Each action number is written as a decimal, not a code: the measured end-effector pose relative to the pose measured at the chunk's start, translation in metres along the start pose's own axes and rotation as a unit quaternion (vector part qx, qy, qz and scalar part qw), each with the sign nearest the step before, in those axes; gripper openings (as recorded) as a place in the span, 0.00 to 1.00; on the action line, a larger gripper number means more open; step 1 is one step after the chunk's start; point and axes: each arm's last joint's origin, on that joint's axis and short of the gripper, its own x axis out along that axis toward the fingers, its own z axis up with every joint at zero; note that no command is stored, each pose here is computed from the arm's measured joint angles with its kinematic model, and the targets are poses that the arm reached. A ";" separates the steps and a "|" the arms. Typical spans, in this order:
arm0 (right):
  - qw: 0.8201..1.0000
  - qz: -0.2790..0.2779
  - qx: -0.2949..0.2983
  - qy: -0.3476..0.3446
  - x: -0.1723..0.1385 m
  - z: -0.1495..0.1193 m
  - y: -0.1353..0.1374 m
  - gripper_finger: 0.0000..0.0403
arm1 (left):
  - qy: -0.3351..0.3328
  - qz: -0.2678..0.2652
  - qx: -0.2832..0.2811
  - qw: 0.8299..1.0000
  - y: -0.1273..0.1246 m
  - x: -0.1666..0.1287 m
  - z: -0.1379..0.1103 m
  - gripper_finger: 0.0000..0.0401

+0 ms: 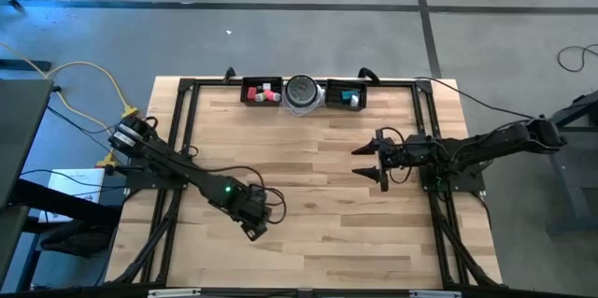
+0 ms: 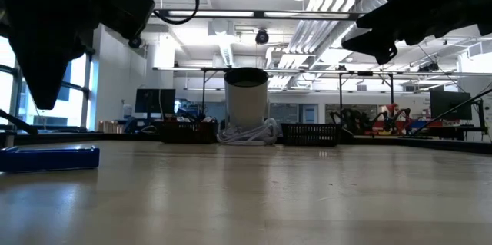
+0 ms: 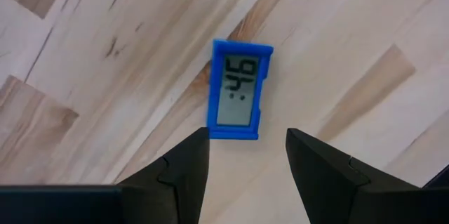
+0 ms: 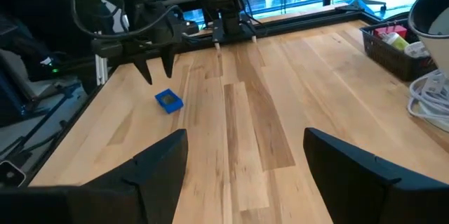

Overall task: Pick & Place Office items
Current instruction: Put the blue digital clock into the right black basket

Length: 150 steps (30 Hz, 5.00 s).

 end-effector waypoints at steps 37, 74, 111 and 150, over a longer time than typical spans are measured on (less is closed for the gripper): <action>1.000 -0.010 0.003 0.004 0.000 -0.001 0.000 0.67 | 0.024 0.028 0.055 0.998 -0.008 0.043 0.005 0.46; 1.000 -0.013 0.006 0.022 0.000 -0.005 -0.001 0.67 | 0.061 0.032 0.068 0.995 -0.012 0.069 0.007 0.39; 1.000 -0.012 0.015 0.023 0.000 -0.005 -0.001 0.67 | -0.077 0.148 0.143 0.976 -0.018 0.008 0.011 0.33; 0.999 -0.036 -0.016 -0.020 0.000 0.005 -0.010 0.67 | -0.505 -0.025 0.238 0.829 0.098 -0.139 -0.079 0.33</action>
